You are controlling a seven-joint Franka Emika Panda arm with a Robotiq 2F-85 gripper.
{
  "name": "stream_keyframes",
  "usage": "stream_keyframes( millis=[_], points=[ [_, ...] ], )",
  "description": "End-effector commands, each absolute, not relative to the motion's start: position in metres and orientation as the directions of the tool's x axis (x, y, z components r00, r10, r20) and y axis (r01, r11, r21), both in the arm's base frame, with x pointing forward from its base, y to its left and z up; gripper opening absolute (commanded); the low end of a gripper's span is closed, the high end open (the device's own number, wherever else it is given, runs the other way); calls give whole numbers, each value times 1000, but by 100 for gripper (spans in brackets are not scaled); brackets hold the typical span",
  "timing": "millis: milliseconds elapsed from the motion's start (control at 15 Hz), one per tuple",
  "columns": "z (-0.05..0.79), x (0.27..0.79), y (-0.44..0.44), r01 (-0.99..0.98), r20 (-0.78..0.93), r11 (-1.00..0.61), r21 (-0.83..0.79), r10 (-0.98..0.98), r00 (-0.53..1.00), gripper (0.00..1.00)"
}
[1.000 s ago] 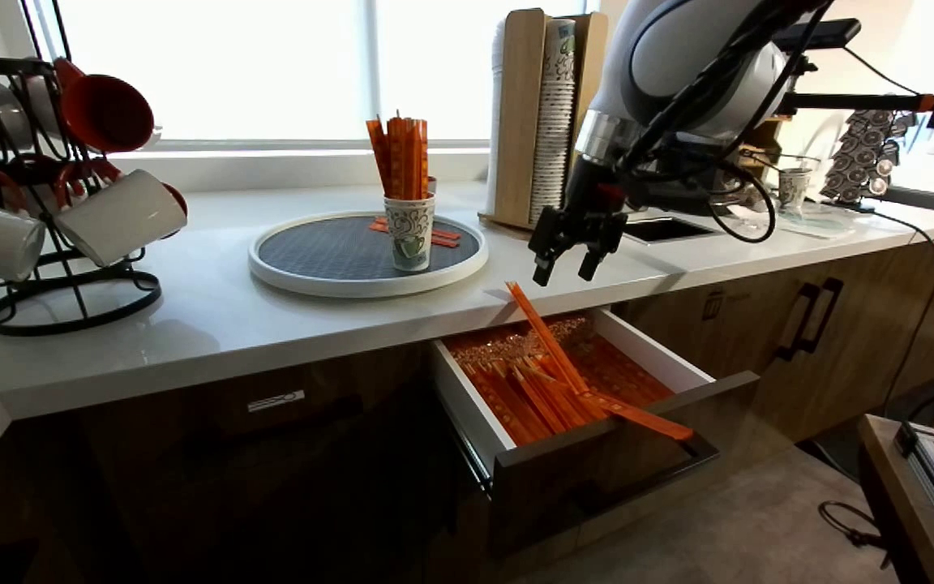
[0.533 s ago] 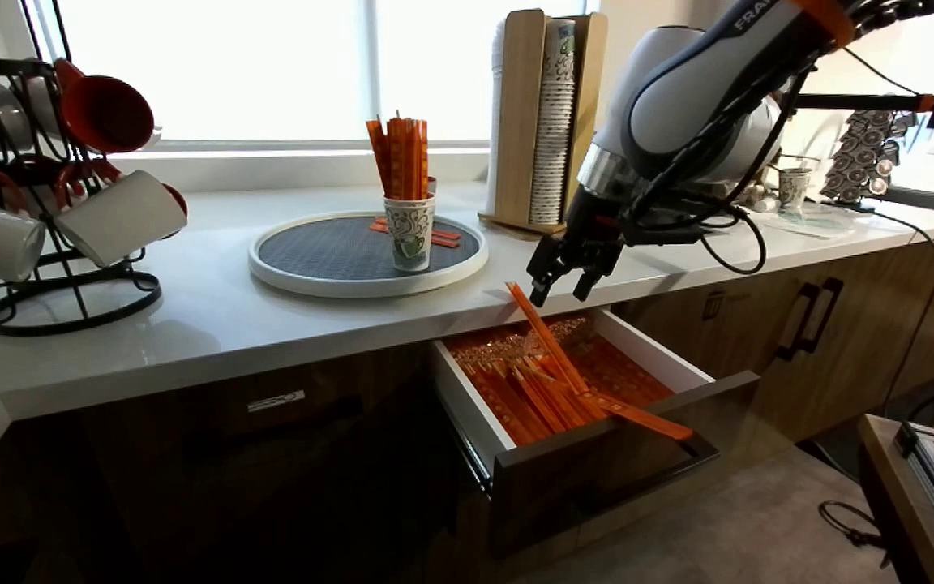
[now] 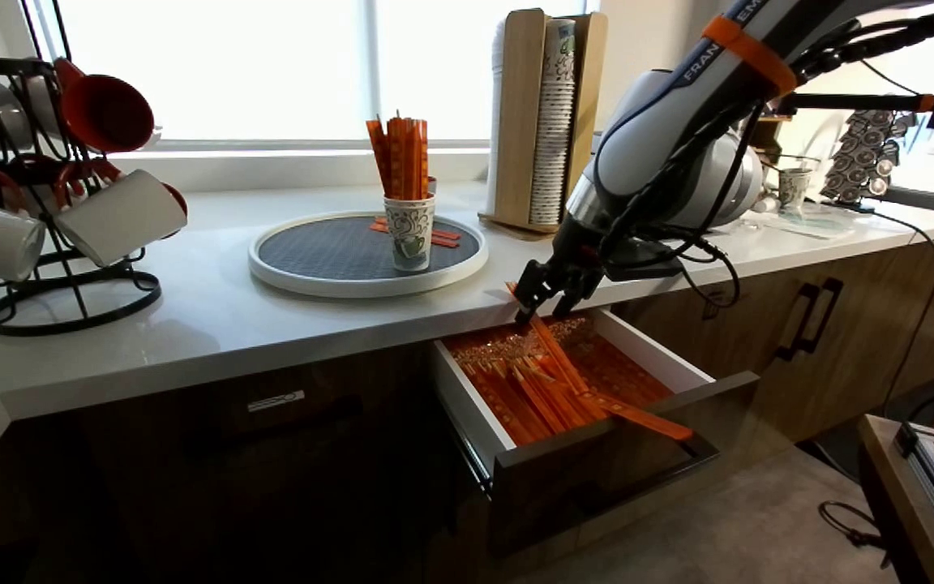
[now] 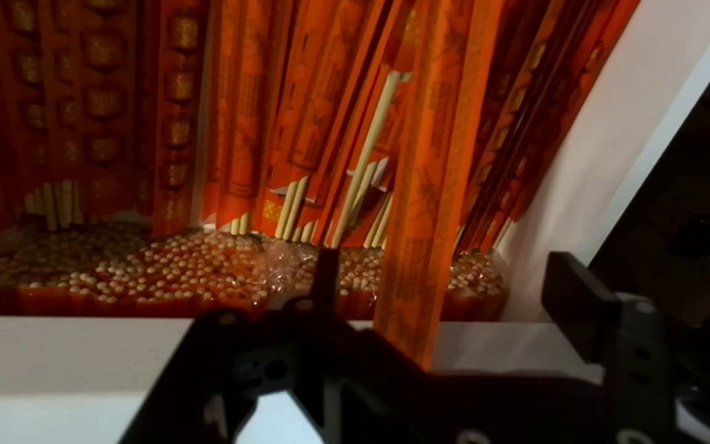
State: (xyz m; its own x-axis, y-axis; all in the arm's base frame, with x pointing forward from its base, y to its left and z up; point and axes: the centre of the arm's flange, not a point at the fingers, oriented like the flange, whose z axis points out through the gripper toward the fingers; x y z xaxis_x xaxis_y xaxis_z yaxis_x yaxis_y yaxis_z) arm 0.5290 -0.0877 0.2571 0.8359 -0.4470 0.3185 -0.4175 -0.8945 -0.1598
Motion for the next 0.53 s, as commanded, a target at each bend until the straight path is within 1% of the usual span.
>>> stream_keyframes(
  millis=[0, 67, 267, 400, 467],
  points=[
    [239, 538, -93, -404, 340, -899, -167, -437, 833, 54],
    [238, 539, -93, -401, 336, -901, -167, -434, 836, 44],
    [234, 540, -96, -398, 331, -903, -161, -430, 840, 24],
    [231, 540, -99, -397, 327, -904, -158, -427, 843, 21],
    [229, 540, -100, -396, 325, -905, -157, -426, 844, 20]
  ],
)
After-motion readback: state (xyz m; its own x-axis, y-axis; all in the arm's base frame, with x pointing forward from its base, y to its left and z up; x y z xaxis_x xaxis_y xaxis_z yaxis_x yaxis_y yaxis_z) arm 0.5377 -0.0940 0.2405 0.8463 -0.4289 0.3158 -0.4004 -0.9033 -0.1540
